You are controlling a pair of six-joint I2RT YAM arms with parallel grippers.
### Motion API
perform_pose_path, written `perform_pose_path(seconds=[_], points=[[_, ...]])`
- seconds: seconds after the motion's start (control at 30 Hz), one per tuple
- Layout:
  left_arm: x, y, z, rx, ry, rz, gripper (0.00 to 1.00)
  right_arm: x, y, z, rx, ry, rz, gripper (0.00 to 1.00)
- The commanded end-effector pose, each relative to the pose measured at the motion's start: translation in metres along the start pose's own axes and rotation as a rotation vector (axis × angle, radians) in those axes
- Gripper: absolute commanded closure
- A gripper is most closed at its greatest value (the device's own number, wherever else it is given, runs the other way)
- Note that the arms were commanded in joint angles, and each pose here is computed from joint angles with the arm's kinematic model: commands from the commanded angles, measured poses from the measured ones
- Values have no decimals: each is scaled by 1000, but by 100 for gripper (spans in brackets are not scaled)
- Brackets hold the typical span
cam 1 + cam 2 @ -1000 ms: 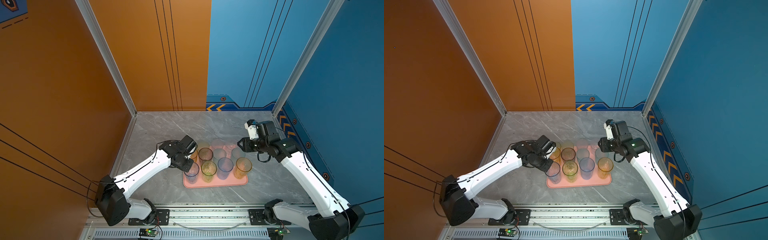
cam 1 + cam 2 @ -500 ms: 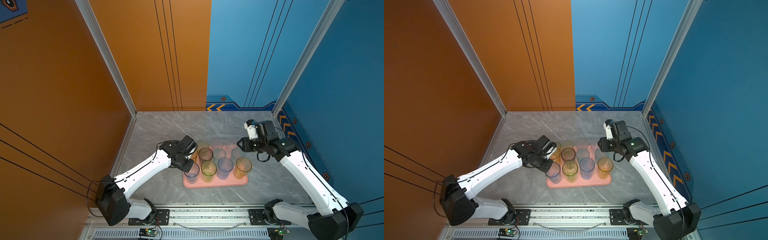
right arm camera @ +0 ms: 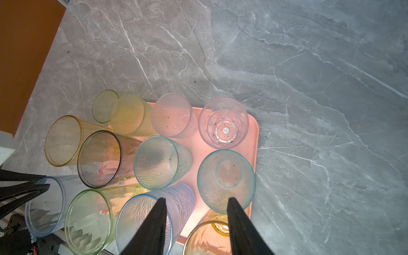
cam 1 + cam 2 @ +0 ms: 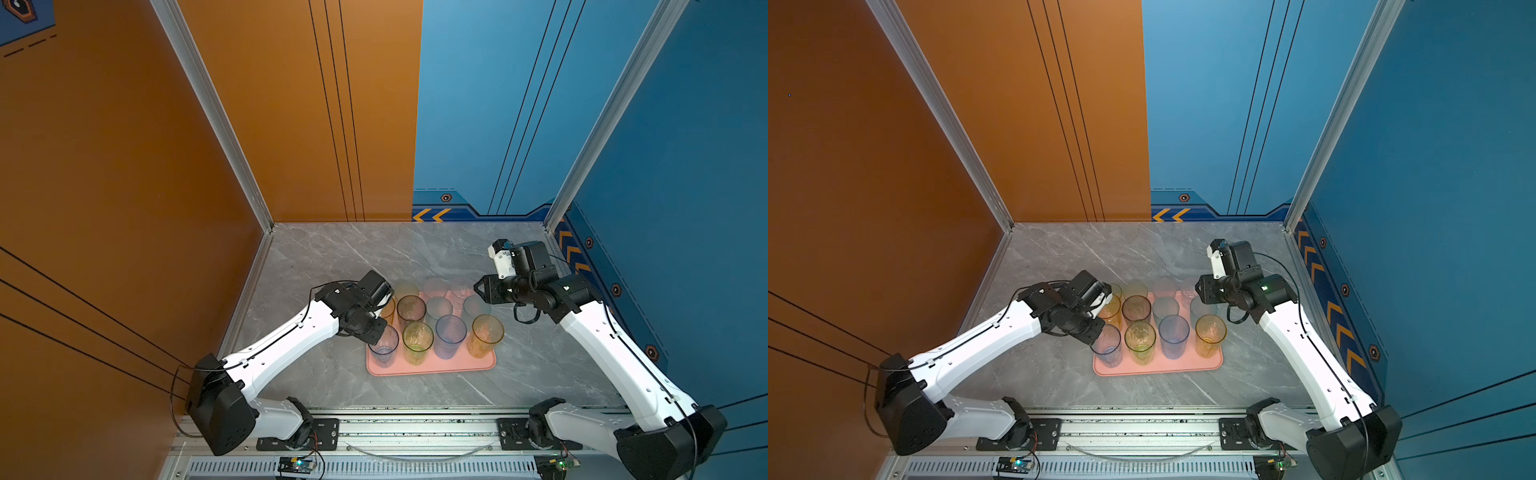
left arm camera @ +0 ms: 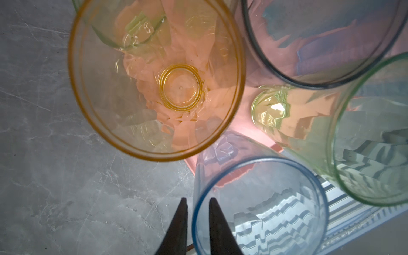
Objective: Place the glasses into the tray
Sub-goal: Place the glass on the tray, then reset both arms
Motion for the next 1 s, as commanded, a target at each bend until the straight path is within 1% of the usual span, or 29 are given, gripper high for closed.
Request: perform_pose_path(seconds=[0.0, 0.23, 0.4, 0.53, 0.63, 0.73, 0.77, 0.8, 0.87, 0.9, 0.97], points=[[9, -3, 4, 12, -7, -22, 79, 4, 5, -3, -11, -25, -9, 55], [28, -1, 0, 9, -60, -79, 79, 4, 7, -4, -12, -28, -12, 54], [54, 4, 4, 9, -69, -183, 79, 6, 10, -4, -12, -27, -22, 54], [65, 10, 12, 14, -54, -258, 79, 5, 10, -4, -15, -22, -17, 54], [71, 22, 26, 57, -33, -361, 79, 2, 8, -6, -17, -29, -7, 53], [81, 37, 45, 122, -16, -521, 79, -2, 6, -10, -28, -41, 3, 53], [86, 41, 55, 153, 2, -585, 77, -3, 6, -12, -33, -47, 5, 53], [88, 46, 65, 189, 17, -659, 73, -3, 5, -13, -38, -47, 7, 53], [89, 52, 86, 258, 43, -778, 63, -3, 5, -14, -41, -48, 2, 51], [90, 54, 99, 296, 63, -824, 60, -2, 5, -15, -44, -49, -4, 50], [87, 56, 121, 363, 98, -867, 51, -2, 6, -17, -51, -50, -14, 48]])
Point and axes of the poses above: each gripper's point midway between its finger pads, its own x axis back along the fingers, its own z axis along the line the jaws close on, y = z × x, the point moved 4 cm from there along x, back along the fingers, and after that the axes turned 4 degrees about x, right-handed, at the moved point
